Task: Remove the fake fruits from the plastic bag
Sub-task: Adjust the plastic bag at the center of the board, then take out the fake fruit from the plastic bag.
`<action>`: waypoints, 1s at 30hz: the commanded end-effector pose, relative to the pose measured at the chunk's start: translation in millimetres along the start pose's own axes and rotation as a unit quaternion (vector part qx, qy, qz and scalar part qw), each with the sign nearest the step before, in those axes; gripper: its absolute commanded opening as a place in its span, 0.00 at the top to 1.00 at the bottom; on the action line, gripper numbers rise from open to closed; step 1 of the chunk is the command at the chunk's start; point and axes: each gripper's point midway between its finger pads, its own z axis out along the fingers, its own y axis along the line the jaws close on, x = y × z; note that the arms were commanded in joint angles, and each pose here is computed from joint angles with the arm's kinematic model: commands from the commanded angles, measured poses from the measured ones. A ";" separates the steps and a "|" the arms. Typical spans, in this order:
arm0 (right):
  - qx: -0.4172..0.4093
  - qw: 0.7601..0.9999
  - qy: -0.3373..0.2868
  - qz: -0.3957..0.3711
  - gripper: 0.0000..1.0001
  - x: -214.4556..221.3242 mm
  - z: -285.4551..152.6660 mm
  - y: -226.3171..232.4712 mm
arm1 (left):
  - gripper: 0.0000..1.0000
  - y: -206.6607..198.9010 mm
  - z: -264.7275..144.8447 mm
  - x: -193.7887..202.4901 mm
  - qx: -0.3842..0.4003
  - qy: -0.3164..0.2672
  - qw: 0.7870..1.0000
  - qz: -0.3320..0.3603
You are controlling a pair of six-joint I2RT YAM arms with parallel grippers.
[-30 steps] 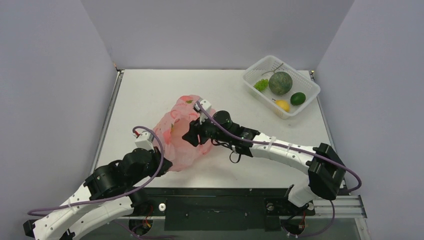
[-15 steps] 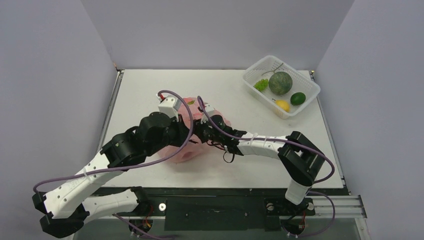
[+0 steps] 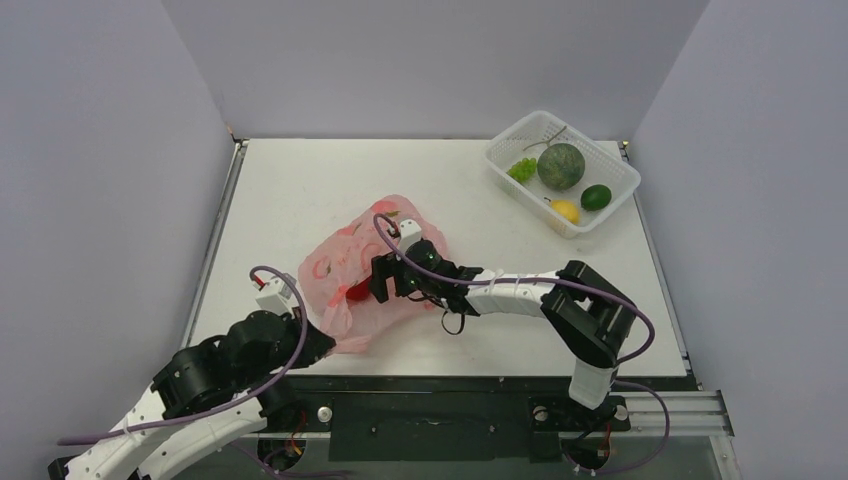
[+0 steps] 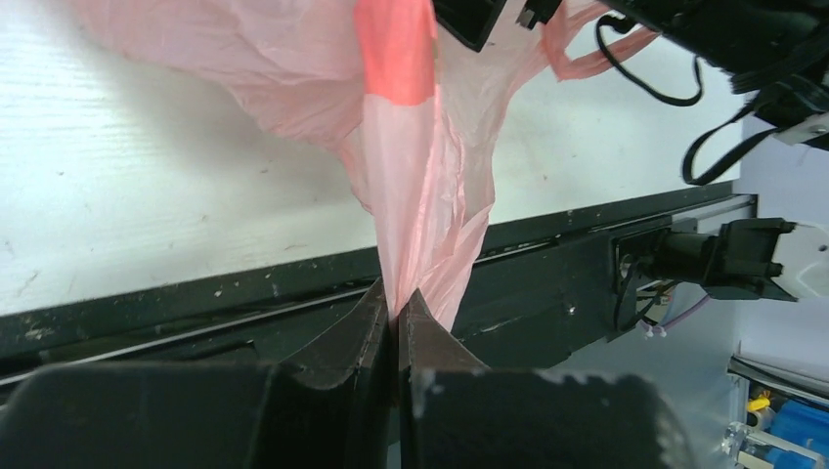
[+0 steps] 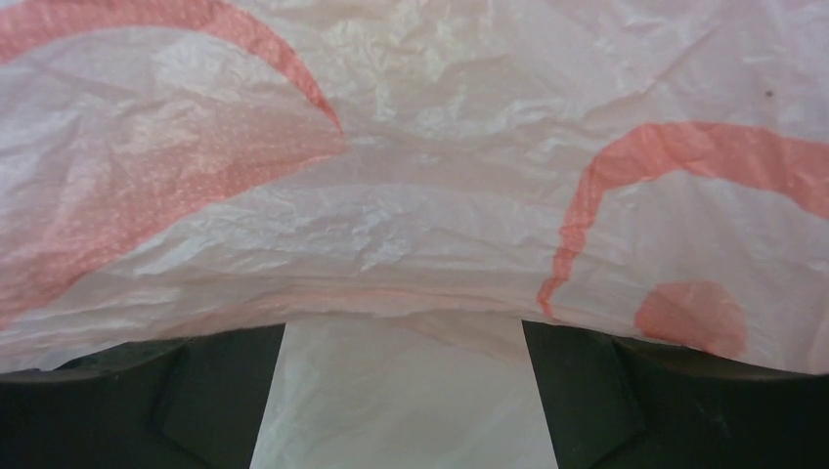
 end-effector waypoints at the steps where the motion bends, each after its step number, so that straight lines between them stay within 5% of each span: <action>1: 0.043 0.996 -0.029 -0.077 0.15 -21.7 7.0 -2.2 | 1.00 10.7 -2.7 6.2 -0.036 0.021 0.999 -0.006; 17: 0.012 0.992 -0.124 -0.036 0.12 -39.8 39.4 44.9 | 1.00 -0.9 6.9 1.1 -0.036 0.026 0.999 0.016; 30: 0.025 0.994 -0.108 -0.022 0.19 -23.3 69.1 41.5 | 1.00 -4.4 14.1 7.3 -0.019 0.029 0.999 0.004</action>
